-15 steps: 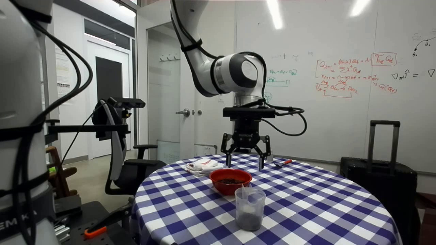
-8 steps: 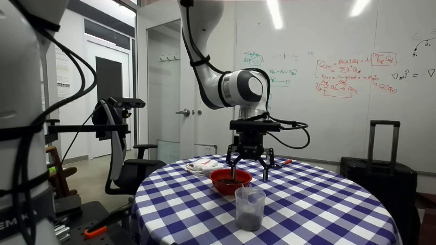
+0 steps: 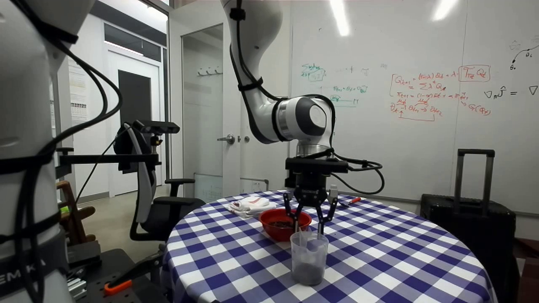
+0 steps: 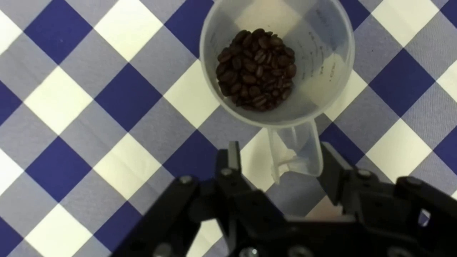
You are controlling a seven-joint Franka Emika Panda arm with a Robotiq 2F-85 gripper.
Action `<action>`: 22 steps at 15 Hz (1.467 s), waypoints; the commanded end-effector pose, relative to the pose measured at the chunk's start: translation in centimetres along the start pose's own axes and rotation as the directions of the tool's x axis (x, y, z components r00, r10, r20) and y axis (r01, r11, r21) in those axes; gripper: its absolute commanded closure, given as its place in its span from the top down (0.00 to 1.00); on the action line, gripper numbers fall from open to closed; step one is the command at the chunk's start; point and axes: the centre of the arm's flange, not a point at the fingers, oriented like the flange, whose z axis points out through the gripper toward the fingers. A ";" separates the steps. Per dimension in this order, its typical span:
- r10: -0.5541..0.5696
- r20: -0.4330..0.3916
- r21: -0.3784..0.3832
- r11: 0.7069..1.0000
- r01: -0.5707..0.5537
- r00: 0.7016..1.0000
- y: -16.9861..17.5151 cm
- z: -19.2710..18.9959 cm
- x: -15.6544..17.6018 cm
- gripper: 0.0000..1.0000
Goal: Pour the contents in the jug into the red bowl
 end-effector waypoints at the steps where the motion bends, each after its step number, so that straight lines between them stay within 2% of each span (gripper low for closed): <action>1: 0.000 0.005 -0.031 1.000 0.000 1.000 0.4 0.0 0.6 0.27; 4: -0.034 0.005 -0.044 0.998 0.034 0.999 0.1 -0.9 0.7 0.05; 8: -0.131 -0.032 -0.048 0.990 0.129 0.991 -1.0 -4.2 1.5 0.07; 10: -0.219 -0.055 -0.062 0.974 0.216 0.974 -1.9 -6.7 2.2 0.07; 12: -0.276 -0.049 -0.125 0.955 0.269 0.960 -2.4 -9.4 2.6 0.07; 15: -0.325 -0.063 -0.158 0.937 0.312 0.944 -1.7 -13.3 2.5 0.07; 17: -0.392 -0.073 -0.153 0.913 0.378 0.917 -1.6 -15.5 2.3 0.07; 18: -0.431 -0.085 -0.143 0.897 0.417 0.898 -2.7 -16.5 1.9 0.07; 22: -0.582 -0.181 -0.063 0.811 0.582 0.792 -3.5 -18.9 3.2 0.07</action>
